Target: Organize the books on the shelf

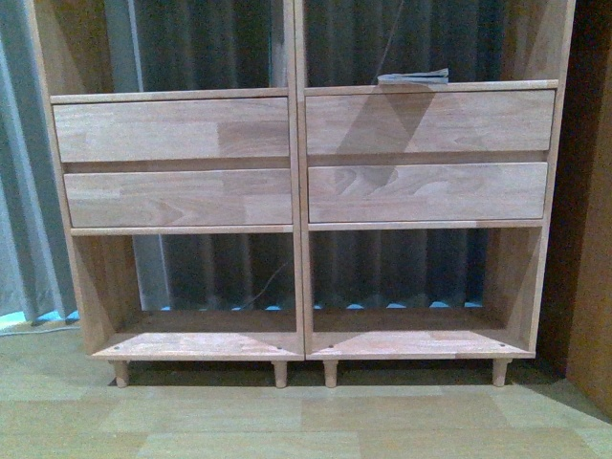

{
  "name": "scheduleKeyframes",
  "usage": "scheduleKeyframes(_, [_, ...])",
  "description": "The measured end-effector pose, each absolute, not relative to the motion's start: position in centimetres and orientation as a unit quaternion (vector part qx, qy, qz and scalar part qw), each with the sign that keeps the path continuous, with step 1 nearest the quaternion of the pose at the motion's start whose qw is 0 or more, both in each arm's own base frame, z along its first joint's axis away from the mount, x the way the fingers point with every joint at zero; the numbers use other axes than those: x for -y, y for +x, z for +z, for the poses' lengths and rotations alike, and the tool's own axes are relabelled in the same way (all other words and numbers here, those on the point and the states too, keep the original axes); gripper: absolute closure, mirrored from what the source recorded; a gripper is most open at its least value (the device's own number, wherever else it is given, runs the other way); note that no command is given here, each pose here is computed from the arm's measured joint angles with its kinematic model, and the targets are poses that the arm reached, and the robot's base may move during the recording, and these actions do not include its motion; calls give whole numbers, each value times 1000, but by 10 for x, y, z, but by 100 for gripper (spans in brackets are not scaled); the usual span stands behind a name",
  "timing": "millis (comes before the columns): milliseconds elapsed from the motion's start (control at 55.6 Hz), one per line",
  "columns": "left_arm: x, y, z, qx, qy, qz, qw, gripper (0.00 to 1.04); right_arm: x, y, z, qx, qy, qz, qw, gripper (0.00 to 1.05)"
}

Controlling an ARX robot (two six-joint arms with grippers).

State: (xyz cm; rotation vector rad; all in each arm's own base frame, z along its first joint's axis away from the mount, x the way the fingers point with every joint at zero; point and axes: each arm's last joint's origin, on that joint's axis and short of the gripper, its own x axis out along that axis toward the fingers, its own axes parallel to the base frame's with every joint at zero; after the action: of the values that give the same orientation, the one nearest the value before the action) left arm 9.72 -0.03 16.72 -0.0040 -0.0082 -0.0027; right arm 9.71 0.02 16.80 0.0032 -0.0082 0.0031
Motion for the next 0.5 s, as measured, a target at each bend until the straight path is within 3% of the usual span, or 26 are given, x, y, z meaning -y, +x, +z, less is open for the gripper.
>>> scheduleKeyframes(503, [0,97,167,4,-2,-1,1000,7,0,97,168,4,2,2,1000,7])
